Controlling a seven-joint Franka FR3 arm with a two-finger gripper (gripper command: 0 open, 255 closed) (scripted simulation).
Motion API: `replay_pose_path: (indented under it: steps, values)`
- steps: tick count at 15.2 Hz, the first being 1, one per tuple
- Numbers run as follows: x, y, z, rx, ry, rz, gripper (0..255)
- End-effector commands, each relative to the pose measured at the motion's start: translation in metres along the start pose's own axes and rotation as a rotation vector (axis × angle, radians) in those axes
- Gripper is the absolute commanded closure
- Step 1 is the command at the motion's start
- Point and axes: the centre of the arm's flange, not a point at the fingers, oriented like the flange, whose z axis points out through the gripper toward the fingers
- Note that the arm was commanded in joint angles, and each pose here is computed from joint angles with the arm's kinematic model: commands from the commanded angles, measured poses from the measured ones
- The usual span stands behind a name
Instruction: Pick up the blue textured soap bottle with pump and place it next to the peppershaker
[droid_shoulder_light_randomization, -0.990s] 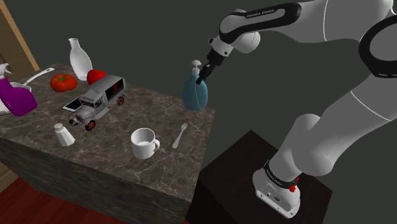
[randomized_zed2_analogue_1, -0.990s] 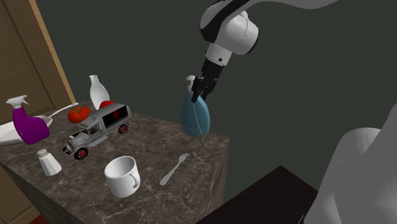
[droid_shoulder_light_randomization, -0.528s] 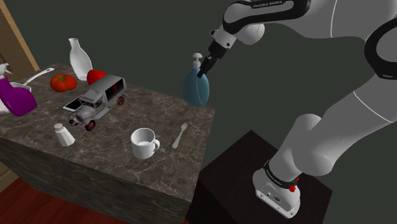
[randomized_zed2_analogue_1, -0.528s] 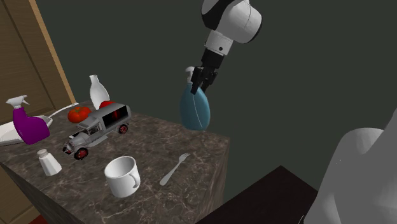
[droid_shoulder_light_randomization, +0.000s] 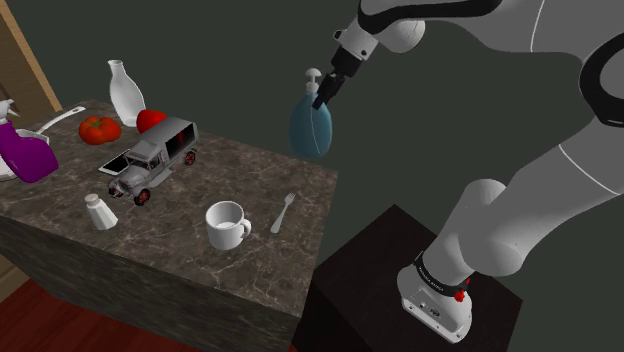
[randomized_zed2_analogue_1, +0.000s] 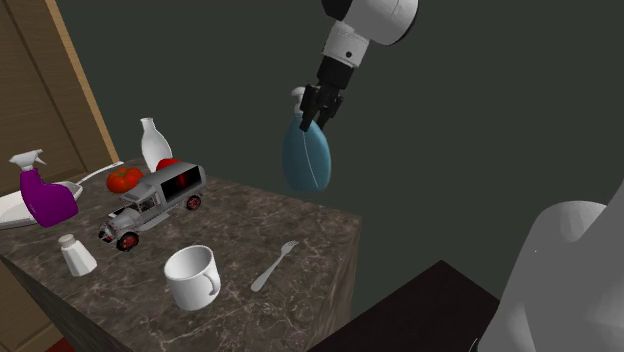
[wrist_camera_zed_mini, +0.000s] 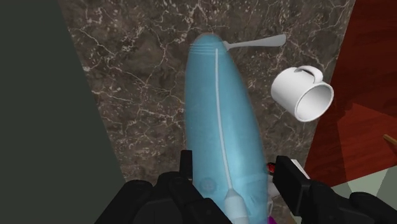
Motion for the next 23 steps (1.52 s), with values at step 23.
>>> replay_pose_path:
  steps: [23]
  values:
    - [0.035, -0.036, -0.116, 0.000, 0.000, 0.000, 255]
